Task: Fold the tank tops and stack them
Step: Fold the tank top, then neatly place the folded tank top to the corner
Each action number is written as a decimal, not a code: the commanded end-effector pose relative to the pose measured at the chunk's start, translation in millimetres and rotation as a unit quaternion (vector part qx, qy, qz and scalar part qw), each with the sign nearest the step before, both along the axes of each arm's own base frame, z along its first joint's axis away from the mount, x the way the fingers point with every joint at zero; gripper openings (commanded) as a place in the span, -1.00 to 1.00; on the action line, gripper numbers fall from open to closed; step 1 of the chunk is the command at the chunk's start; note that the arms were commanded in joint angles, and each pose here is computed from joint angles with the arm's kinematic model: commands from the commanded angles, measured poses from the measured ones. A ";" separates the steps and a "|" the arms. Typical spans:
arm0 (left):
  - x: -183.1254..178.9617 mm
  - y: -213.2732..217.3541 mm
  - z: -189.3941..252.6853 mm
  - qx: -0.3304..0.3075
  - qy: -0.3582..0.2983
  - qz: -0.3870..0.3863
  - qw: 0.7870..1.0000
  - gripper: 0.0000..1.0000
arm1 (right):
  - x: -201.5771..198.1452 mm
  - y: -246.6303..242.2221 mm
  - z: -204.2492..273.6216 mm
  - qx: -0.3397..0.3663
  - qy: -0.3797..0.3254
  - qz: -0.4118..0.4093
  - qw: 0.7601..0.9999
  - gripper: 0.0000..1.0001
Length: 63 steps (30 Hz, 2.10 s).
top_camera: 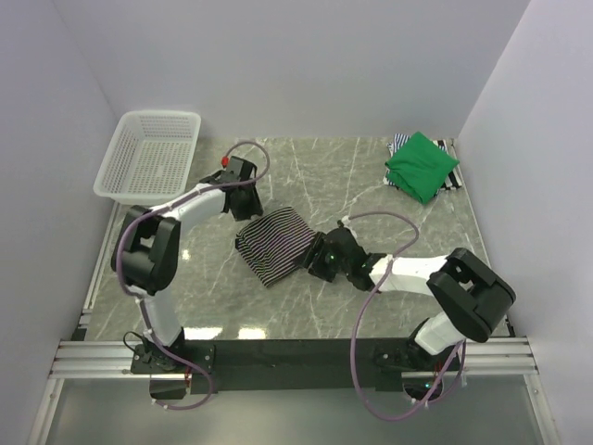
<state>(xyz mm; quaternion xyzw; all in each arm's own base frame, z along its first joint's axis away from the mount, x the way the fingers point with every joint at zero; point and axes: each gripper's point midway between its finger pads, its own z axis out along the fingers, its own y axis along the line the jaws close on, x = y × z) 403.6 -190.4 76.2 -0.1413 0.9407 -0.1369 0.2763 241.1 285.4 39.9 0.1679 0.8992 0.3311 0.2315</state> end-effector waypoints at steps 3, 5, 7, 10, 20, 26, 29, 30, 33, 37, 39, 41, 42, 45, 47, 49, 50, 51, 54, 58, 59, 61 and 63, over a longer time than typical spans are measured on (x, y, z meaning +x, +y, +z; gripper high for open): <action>0.0 5.8 -25.6 0.028 0.027 -0.014 0.999 -0.12 | 21.5 16.5 21.3 0.111 -0.042 -0.083 0.989 0.36; -1.8 8.2 -33.8 0.033 0.034 -0.007 0.999 -0.12 | 20.3 15.6 14.6 0.120 -0.033 -0.096 0.988 0.38; -6.6 12.2 -48.8 0.040 0.052 0.003 0.998 -0.13 | 23.9 15.6 7.1 0.119 -0.030 -0.112 0.986 0.38; -16.9 11.8 -64.6 0.030 0.077 0.004 0.997 -0.15 | 25.4 17.4 -2.1 0.115 -0.026 -0.124 0.985 0.39; -59.3 6.6 -91.7 -0.015 0.124 0.002 0.992 -0.19 | 40.2 12.6 -21.6 0.077 -0.031 -0.151 0.985 0.31; -68.7 1.8 -93.3 -0.022 0.130 -0.009 0.991 -0.21 | 56.0 10.6 -18.1 0.010 -0.052 -0.148 0.988 0.12; -73.8 0.0 -95.6 -0.028 0.136 -0.015 0.990 -0.21 | 64.2 8.3 -15.7 -0.015 -0.061 -0.143 0.988 -0.29; -72.7 -1.2 -93.0 -0.030 0.133 -0.018 0.990 -0.21 | 62.0 2.2 -23.9 -0.043 -0.049 -0.140 0.988 -0.84; -65.0 -4.8 -73.5 -0.035 0.115 -0.032 0.992 -0.08 | 84.4 0.3 -6.7 -0.088 -0.062 -0.124 0.986 -1.00; -32.8 4.4 -17.3 -0.034 0.053 -0.033 0.998 0.09 | 108.9 -12.7 10.8 -0.176 -0.076 -0.057 0.980 -1.00; -10.1 13.1 28.6 -0.041 -0.004 -0.024 0.999 0.13 | 123.6 -17.8 22.0 -0.218 -0.073 -0.033 0.973 -1.00; -4.2 17.5 63.2 -0.048 -0.039 -0.021 0.998 0.13 | 138.6 -32.1 20.2 -0.271 -0.075 -0.003 0.960 -1.00; -1.3 15.1 79.4 -0.055 -0.056 -0.025 0.997 0.13 | 149.2 -34.1 33.6 -0.287 -0.080 0.003 0.955 -1.00; -9.0 9.9 110.3 -0.083 -0.086 -0.037 0.992 0.13 | 179.9 -54.5 45.6 -0.360 -0.093 0.030 0.928 -1.00; -16.8 8.1 121.9 -0.096 -0.100 -0.046 0.989 0.13 | 200.3 -76.4 41.0 -0.403 -0.080 0.024 0.911 -1.00; -23.8 6.9 125.4 -0.102 -0.103 -0.057 0.988 0.13 | 221.3 -88.6 57.0 -0.434 -0.090 0.028 0.896 -1.00; -30.1 7.6 124.2 -0.103 -0.104 -0.063 0.987 0.13 | 230.3 -100.6 51.1 -0.450 -0.079 0.024 0.889 -1.00; -32.7 7.7 124.0 -0.105 -0.104 -0.067 0.987 0.13 | 239.5 -107.6 63.6 -0.463 -0.083 0.016 0.882 -1.00; -40.9 9.3 119.2 -0.103 -0.106 -0.075 0.986 0.13 | 259.4 -136.6 74.0 -0.493 -0.082 0.012 0.866 -1.00; -46.3 8.7 112.2 -0.105 -0.106 -0.086 0.985 0.12 | 275.9 -173.2 86.3 -0.523 -0.077 -0.001 0.849 -1.00; -48.1 8.9 108.1 -0.104 -0.103 -0.088 0.985 0.12 | 278.4 -182.2 86.2 -0.532 -0.071 -0.003 0.844 -1.00; -48.7 7.2 107.1 -0.106 -0.106 -0.093 0.984 0.11 | 283.8 -202.9 97.4 -0.553 -0.068 -0.008 0.830 -1.00; -50.9 8.3 103.8 -0.106 -0.108 -0.096 0.984 0.12 | 288.4 -214.6 107.5 -0.567 -0.070 -0.008 0.821 -1.00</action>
